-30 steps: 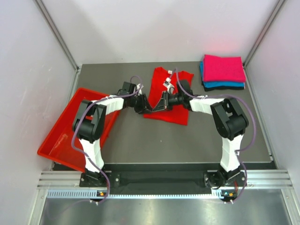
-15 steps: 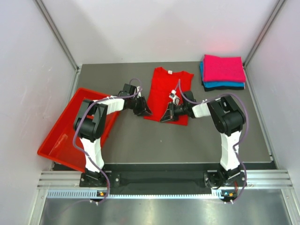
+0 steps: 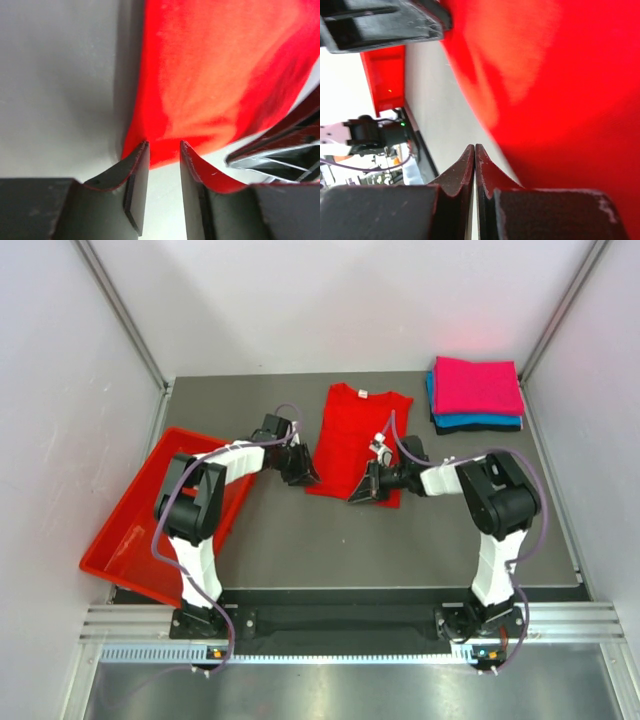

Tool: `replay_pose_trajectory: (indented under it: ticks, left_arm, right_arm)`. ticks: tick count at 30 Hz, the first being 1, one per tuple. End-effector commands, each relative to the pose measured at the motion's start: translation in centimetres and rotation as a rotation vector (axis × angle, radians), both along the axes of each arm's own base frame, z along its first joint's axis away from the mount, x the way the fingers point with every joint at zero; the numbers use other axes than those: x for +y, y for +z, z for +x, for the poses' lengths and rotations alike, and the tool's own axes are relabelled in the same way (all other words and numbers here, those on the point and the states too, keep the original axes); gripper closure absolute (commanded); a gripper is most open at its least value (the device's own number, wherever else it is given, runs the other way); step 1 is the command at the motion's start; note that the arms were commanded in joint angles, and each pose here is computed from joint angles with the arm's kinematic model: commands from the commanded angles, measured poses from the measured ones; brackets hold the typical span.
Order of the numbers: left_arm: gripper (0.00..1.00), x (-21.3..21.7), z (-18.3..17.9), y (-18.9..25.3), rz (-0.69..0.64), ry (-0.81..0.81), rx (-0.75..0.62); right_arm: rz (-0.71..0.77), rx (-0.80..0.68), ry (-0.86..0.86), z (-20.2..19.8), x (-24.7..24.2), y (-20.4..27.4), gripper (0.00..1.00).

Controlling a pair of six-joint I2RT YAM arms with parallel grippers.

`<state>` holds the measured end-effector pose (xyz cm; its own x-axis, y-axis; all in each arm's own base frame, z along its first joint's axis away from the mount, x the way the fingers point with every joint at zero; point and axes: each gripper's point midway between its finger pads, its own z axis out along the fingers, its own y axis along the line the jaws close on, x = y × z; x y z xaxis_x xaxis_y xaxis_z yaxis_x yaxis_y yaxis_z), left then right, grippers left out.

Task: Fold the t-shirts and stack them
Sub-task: Fold the tshirt

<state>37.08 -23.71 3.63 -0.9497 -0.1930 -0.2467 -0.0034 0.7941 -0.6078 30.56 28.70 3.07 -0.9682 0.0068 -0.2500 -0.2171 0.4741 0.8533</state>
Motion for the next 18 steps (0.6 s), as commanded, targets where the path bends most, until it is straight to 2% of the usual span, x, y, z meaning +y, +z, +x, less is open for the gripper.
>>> replay_pose_trajectory:
  ticks: [1,7,10,18]
  left_arm:
    - [0.63,-0.1,1.2,3.8,-0.001,-0.049,-0.066]
    - [0.63,-1.2,1.4,5.1,-0.061,-0.087,-0.075]
    - [0.63,-1.4,0.5,3.4,-0.082,-0.101,-0.014]
    - [0.64,-0.3,-1.3,0.0,-0.024,-0.073,0.063]
  right_arm:
    - [0.048,-0.121,-0.04,1.8,-0.2,5.9,1.0]
    - [-0.08,-0.102,-0.113,1.5,-3.4,4.9,1.0]
    - [-0.113,-0.066,-0.176,1.1,-6.2,3.5,1.0]
    - [-0.331,0.03,-0.318,-0.3,-12.9,-1.8,1.0]
